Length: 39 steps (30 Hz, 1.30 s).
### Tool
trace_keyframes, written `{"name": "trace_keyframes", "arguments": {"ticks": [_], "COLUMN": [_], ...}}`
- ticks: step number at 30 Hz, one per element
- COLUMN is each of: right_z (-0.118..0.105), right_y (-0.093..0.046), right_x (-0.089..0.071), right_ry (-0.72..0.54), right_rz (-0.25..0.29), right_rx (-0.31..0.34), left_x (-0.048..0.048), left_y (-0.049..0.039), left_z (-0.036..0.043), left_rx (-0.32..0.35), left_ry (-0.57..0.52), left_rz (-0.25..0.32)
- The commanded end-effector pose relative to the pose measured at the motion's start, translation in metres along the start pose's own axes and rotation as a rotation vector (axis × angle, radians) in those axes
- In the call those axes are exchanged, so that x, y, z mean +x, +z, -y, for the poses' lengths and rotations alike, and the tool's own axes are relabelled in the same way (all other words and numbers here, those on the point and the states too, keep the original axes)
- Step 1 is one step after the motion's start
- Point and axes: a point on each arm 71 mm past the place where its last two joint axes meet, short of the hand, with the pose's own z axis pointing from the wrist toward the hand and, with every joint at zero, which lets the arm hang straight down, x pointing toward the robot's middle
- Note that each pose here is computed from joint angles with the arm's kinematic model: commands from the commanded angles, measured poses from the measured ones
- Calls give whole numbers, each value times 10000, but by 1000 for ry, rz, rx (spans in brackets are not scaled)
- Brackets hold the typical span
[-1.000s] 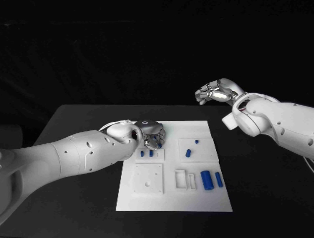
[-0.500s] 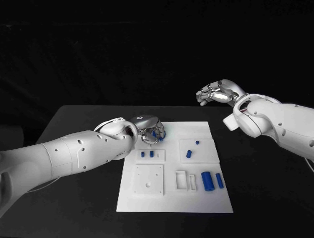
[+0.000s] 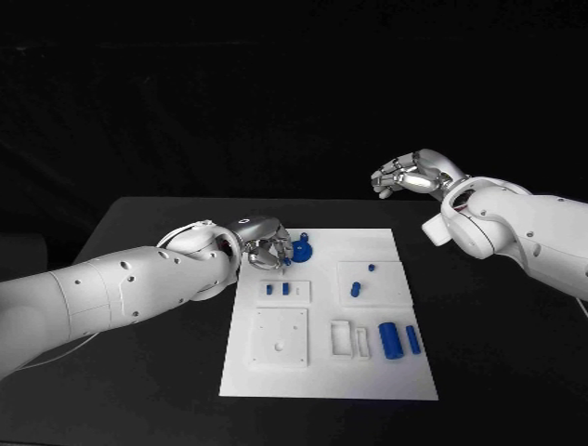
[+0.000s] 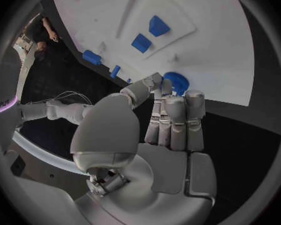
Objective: Assemble the parts on the task board
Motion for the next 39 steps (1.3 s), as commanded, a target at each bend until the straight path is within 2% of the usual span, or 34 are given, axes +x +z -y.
{"name": "trace_keyframes", "arguments": {"ticks": [1,8,25,39], "right_z": [-10,-7,-12,-15], "right_y": [-3,-5,-2,-3], "right_x": [8,5,11,15], "right_ry": [0,0,0,0], "right_rz": [-12,-12,-13,-14], "right_rx": [-12,-11,-13,-14], "left_x": [19,27,86,112], "left_y": [-25,-72,-31,-2], "left_z": [-24,-112,-153,-105], "left_rx": [-12,-39,-56,-45], "left_ry": [-20,-16,18,16], "left_rz": [-37,-71,-108,-116]}}
